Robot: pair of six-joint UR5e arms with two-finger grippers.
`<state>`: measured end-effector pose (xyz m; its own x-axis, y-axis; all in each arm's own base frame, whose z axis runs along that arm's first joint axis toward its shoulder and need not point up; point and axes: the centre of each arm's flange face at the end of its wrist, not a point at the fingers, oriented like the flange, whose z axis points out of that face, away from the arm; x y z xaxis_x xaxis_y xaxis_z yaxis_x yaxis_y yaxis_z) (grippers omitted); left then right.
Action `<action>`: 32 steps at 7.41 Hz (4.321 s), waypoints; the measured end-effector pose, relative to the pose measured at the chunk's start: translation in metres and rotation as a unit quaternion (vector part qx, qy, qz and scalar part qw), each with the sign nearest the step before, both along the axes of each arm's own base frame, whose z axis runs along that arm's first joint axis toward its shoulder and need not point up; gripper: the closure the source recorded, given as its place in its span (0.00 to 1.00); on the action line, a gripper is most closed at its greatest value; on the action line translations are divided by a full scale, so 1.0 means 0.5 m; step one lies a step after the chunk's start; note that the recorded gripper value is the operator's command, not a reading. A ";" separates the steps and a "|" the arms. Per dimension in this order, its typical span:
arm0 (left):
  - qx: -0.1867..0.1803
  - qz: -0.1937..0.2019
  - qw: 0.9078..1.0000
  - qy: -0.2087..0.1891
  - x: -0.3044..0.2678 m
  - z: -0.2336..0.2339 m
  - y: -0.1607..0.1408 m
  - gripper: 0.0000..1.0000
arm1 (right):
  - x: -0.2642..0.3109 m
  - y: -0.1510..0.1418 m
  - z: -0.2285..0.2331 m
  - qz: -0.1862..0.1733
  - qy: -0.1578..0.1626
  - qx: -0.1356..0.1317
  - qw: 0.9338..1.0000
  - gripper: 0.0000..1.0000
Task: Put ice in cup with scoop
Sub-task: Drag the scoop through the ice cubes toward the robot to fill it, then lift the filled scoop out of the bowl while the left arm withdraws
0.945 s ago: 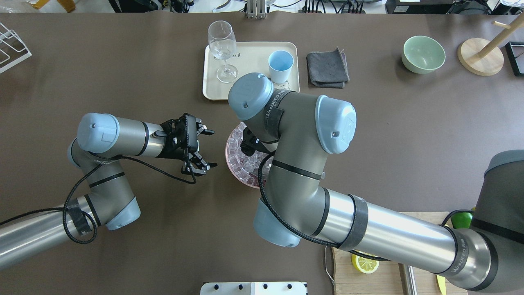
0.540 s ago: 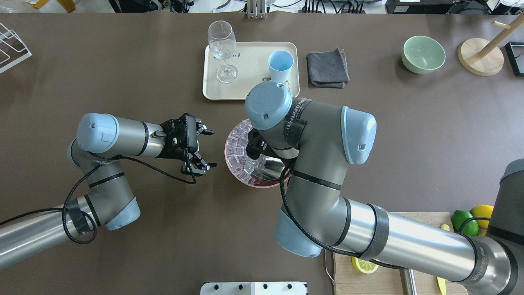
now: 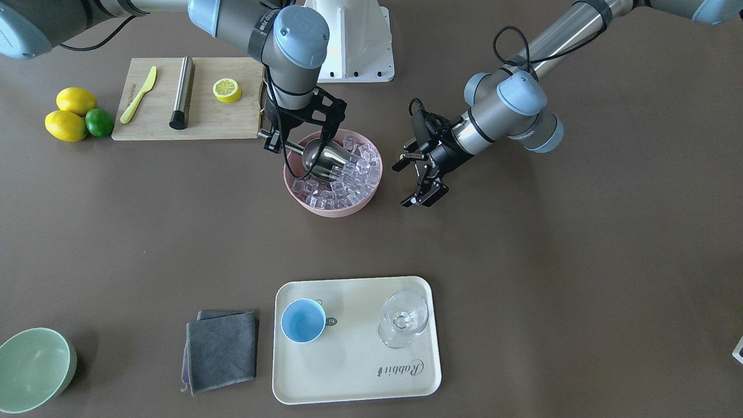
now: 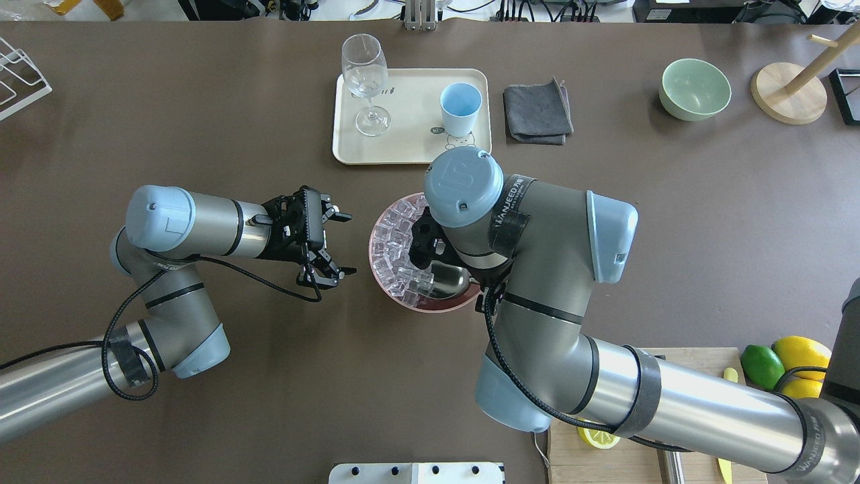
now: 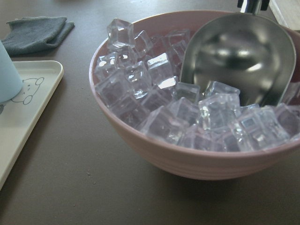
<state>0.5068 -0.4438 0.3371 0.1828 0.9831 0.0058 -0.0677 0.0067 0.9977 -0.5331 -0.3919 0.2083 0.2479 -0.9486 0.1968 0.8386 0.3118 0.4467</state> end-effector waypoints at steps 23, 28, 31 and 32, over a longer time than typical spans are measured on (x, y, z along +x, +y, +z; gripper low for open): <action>-0.030 0.006 0.999 -0.041 -0.135 -0.014 0.043 0.01 | 0.187 -0.030 -0.028 -0.047 -0.227 0.062 0.971 1.00; -0.099 -0.023 0.988 -0.117 -0.369 0.029 0.090 0.01 | 0.246 -0.057 0.001 -0.011 -0.291 0.063 0.955 1.00; -0.197 -0.051 0.963 -0.179 -0.536 0.123 0.069 0.01 | 0.260 -0.064 0.016 0.011 -0.295 0.048 0.954 1.00; -0.233 -0.058 0.951 -0.195 -0.589 0.154 0.056 0.01 | 0.270 -0.071 0.021 0.020 -0.294 0.035 0.955 1.00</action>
<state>0.2122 -0.4156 0.4141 0.3632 0.8690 -0.3360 -0.4030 0.4716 0.7843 -0.3980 -0.4275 0.2186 0.1501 -0.9569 0.2486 0.4242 0.2895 0.8581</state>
